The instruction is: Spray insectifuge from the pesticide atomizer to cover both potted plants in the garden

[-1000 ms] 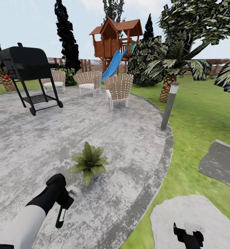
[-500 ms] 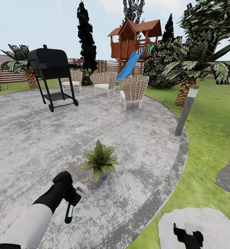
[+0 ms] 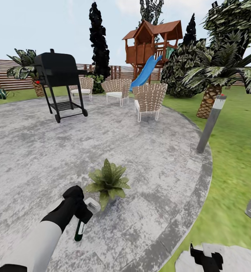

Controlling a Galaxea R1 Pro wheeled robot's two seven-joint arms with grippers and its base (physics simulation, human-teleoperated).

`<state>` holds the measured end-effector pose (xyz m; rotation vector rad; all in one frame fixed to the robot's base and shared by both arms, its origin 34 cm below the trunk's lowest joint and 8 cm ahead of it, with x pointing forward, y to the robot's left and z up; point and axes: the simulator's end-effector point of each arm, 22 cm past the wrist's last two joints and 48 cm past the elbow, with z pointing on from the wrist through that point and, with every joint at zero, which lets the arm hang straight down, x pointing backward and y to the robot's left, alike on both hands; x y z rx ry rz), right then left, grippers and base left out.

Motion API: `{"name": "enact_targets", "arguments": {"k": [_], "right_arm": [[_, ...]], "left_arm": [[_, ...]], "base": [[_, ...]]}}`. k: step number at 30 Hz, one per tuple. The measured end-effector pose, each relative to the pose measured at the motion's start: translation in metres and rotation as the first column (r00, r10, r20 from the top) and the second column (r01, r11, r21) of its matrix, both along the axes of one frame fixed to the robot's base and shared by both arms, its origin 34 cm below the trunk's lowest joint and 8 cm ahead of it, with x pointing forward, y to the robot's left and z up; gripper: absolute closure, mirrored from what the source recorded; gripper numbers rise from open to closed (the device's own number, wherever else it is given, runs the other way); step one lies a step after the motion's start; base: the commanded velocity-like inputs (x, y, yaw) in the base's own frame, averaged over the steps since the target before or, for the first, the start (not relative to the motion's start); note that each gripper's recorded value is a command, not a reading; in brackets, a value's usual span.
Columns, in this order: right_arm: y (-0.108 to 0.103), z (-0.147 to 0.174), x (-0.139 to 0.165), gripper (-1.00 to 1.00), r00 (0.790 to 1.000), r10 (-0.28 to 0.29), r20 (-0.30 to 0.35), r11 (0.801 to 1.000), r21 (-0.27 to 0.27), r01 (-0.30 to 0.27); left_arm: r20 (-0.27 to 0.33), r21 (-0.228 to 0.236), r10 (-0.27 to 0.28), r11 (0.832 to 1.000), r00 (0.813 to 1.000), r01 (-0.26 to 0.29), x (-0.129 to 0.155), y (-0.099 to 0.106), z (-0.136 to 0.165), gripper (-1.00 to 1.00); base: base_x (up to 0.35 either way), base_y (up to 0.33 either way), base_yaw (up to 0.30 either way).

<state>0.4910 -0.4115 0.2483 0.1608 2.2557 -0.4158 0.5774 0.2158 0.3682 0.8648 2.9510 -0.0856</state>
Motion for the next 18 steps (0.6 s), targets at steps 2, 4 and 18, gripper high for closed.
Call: {"name": "enact_targets", "arguments": {"k": [2, 4, 18], "right_arm": [[0.0, 0.0, 0.0, -1.0, 1.0, 0.0, -0.001, 1.0, 0.0, 0.0], [0.0, 0.0, 0.0, -1.0, 1.0, 0.0, -0.001, 1.0, 0.0, 0.0], [0.002, -0.001, 0.0, -1.0, 1.0, -0.001, 0.0, 1.0, 0.003, 0.001]], "left_arm": [[0.014, 0.005, -0.009, 1.0, 1.0, 0.009, 0.004, -0.001, 0.004, 1.0], [0.025, 0.007, -0.012, 1.0, 1.0, 0.011, 0.006, -0.002, 0.007, 1.0], [0.049, 0.012, -0.007, 1.0, 0.999, 0.006, 0.013, 0.0, 0.014, 1.0]], "base": [[0.252, -0.23, 0.0], [0.265, -0.229, 0.0], [0.233, -0.19, 0.185]]}}
